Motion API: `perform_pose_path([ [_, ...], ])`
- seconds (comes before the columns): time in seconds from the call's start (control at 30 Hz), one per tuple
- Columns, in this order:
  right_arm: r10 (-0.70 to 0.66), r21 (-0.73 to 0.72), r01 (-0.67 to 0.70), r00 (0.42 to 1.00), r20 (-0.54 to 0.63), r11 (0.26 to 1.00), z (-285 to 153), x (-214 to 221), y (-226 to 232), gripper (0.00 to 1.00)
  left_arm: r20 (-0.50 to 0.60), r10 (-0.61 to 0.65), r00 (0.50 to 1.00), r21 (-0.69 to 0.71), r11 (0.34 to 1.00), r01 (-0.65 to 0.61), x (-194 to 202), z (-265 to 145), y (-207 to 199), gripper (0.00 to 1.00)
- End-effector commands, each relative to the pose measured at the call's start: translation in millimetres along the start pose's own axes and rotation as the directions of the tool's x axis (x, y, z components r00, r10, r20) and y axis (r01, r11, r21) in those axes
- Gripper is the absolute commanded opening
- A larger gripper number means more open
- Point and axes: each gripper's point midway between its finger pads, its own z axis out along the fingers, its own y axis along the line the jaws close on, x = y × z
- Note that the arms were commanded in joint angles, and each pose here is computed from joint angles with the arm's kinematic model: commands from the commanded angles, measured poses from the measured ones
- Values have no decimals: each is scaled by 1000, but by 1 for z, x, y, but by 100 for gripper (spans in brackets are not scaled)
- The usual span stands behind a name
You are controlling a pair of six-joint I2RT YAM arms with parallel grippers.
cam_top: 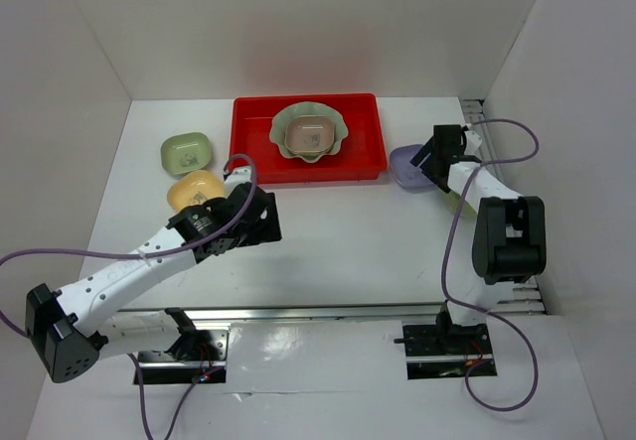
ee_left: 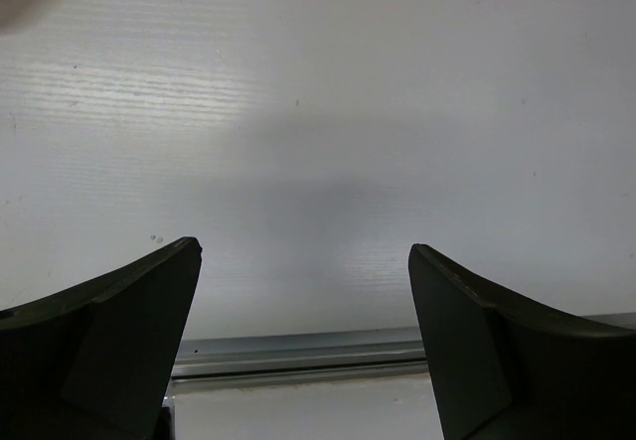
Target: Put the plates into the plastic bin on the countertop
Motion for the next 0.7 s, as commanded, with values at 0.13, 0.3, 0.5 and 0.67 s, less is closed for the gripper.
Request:
perform_pose_path([
  [0.13,114,64,-115,993,20,991,22,19,-7,80,39,14,999,56,998,-16,-8,-9,-4,99],
  [0.3,130,120,-128,991,-9,984,48,38,-12,75,51,3,999,82,997,-7,-11,-14,-7,99],
  [0.5,162,155,-154,986,-39,976,68,50,-7,56,55,0,998,87,996,-5,-9,-16,-3,99],
  [0.67,195,185,-184,980,-47,965,74,57,-7,23,69,-9,998,102,995,2,-10,-21,-1,99],
])
